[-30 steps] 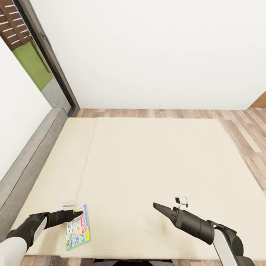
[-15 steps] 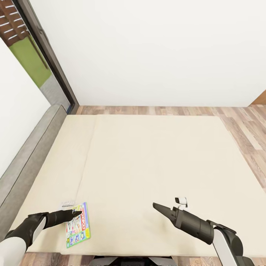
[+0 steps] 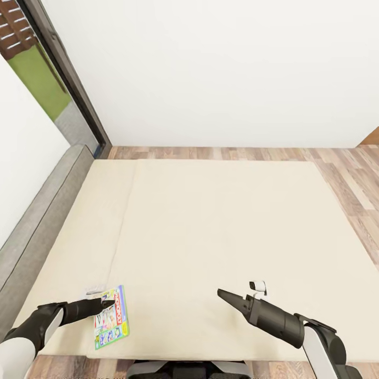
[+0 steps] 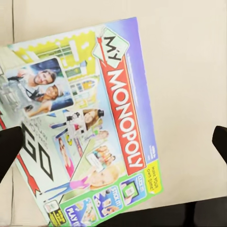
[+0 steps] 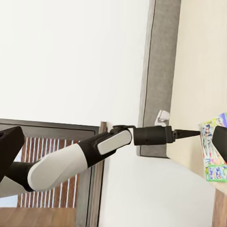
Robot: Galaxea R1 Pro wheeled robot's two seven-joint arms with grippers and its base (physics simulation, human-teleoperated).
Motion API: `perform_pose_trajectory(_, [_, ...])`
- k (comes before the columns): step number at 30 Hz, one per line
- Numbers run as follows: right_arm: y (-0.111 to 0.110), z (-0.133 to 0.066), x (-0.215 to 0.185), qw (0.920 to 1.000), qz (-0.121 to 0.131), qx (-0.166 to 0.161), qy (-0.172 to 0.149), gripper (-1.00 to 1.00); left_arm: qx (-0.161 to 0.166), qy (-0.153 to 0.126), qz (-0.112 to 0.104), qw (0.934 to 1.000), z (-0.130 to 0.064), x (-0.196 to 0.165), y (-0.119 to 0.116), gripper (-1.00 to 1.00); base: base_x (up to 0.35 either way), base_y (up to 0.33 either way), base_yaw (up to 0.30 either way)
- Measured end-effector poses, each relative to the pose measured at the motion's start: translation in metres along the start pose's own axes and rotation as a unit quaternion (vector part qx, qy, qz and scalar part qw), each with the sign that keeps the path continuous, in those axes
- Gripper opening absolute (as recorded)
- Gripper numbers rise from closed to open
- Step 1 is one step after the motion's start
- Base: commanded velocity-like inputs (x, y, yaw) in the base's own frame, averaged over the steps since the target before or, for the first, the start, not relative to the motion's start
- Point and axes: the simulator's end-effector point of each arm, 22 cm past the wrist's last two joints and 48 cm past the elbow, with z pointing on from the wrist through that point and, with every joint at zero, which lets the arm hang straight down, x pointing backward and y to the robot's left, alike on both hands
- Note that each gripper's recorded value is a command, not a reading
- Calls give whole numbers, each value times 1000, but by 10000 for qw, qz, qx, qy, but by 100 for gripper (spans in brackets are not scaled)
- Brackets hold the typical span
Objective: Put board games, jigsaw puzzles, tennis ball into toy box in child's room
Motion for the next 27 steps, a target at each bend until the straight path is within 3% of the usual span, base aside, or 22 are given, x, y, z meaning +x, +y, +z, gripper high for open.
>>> perform_pose_trajectory(8, [-5,0,2,10000,60,26,9,100,-143,57,-57,9999,-1,4,14,100,0,0,0])
perform_pose_trajectory(17, [-11,0,4,9999,127,54,27,100,-308,-114,-383,9987,-8,-2,38,100,0,0,0])
perform_pose_trajectory(27, [-17,0,7,9998,200,89,41,100,-451,-58,-435,9980,-5,5,47,100,0,0,0])
